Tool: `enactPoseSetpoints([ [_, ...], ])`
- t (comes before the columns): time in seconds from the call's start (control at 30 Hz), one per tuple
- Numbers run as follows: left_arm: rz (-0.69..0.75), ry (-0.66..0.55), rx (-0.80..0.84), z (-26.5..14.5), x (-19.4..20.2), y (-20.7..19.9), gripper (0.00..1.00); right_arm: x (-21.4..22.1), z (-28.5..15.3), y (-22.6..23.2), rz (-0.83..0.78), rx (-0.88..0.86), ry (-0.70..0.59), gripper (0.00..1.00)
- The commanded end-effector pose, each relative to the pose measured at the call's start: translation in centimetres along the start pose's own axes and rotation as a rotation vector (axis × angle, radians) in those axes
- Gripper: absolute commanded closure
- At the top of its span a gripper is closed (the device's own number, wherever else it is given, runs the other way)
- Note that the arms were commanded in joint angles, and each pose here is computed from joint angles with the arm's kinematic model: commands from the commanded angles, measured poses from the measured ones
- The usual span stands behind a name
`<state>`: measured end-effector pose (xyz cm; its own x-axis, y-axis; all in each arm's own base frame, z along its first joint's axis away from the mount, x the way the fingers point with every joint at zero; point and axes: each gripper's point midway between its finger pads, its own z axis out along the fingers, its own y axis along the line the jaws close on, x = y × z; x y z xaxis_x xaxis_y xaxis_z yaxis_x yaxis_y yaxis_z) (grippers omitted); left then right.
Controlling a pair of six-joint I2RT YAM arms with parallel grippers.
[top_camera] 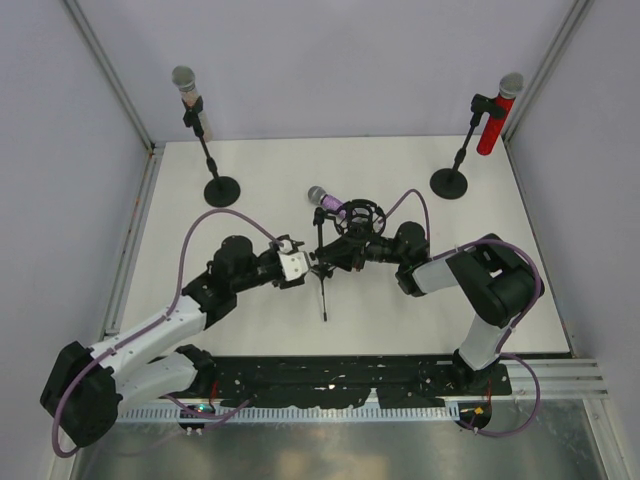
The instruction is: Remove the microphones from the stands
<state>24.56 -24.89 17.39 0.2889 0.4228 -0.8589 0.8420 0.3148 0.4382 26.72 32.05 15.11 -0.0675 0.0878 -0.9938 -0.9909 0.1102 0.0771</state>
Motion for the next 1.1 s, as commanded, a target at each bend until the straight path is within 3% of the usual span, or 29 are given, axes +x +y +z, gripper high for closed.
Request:
enactPoseSetpoints([
  [0.0,0.143,-0.066,-0.024,0.5,-2.7,1.0,0.42,-1.0,0.1,-0.8,0.005,0.023,-0.019,0.74],
  [0.13,0.231,-0.023,0.017,1.0,-2.0,-0.4,0.44,-1.1,0.1,-0.7,0.012,0.012,-0.019,0.74],
  [0.3,0.266,-0.012,-0.015,1.5,-1.9,-0.1,0.57,-0.9,0.1,-0.6,0.015,0.009,-0.017,0.74],
  [0.4,0.286,-0.013,-0.064,1.6,-2.0,0.5,0.59,-0.9,0.1,-0.7,0.014,0.009,-0.016,0.74],
  [0.83,0.351,0.042,-0.103,2.3,-0.6,0.3,0.60,-1.1,0.1,-0.5,0.007,0.005,-0.018,0.74],
  [0.9,0.349,0.041,-0.110,2.3,-0.5,0.3,0.66,-1.2,0.1,-0.5,0.003,0.005,-0.020,0.74],
  [1.03,0.338,0.051,-0.121,2.2,-0.3,0.4,0.94,-1.0,0.1,-0.5,-0.001,0.006,-0.018,0.74],
  [1.07,0.320,0.048,-0.121,2.2,-0.3,0.4,0.97,-1.0,0.0,-0.6,-0.002,0.007,-0.018,0.74],
])
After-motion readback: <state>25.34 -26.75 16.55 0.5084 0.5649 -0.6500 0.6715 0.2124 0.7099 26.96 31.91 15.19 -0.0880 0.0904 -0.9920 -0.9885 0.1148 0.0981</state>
